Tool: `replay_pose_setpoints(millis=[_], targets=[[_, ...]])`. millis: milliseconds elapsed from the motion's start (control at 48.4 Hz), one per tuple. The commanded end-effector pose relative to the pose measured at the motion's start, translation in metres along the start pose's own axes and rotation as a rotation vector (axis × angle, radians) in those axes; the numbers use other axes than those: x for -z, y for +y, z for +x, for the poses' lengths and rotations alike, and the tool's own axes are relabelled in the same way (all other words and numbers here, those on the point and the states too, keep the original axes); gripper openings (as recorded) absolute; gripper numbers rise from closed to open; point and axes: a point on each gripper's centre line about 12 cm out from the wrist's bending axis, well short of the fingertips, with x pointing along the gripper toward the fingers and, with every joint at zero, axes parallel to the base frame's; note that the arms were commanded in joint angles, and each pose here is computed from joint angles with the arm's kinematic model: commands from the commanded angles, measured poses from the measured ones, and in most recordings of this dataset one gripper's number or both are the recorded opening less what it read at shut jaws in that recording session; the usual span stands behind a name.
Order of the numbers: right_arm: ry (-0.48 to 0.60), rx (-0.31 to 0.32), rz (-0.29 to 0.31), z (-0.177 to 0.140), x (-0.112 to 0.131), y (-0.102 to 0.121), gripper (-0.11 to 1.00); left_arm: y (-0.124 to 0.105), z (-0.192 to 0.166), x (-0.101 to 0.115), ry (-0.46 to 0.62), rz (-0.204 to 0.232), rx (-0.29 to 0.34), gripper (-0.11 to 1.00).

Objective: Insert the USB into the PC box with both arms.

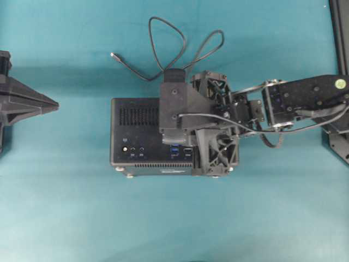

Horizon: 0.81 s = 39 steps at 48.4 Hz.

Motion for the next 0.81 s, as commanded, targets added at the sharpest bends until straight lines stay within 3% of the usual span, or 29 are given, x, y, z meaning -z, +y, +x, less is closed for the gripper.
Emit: replay_pose_setpoints(millis=[0, 516, 661, 785], targets=[[0.007, -0.010, -0.012, 0.001, 0.001, 0.004, 0.12, -0.001, 0.000, -0.006, -0.017, 0.002, 0.003, 0.00], [-0.027, -0.016, -0.011, -0.017, -0.001, 0.006, 0.14, -0.001, 0.000, -0.006, -0.020, 0.002, 0.003, 0.00], [-0.033, -0.014, -0.006, -0.019, -0.002, 0.004, 0.24, -0.001, -0.002, -0.007, -0.026, 0.001, 0.002, 0.00], [-0.036, -0.013, -0.002, -0.020, -0.003, 0.003, 0.43, -0.001, -0.002, -0.007, -0.026, 0.001, 0.002, 0.00]])
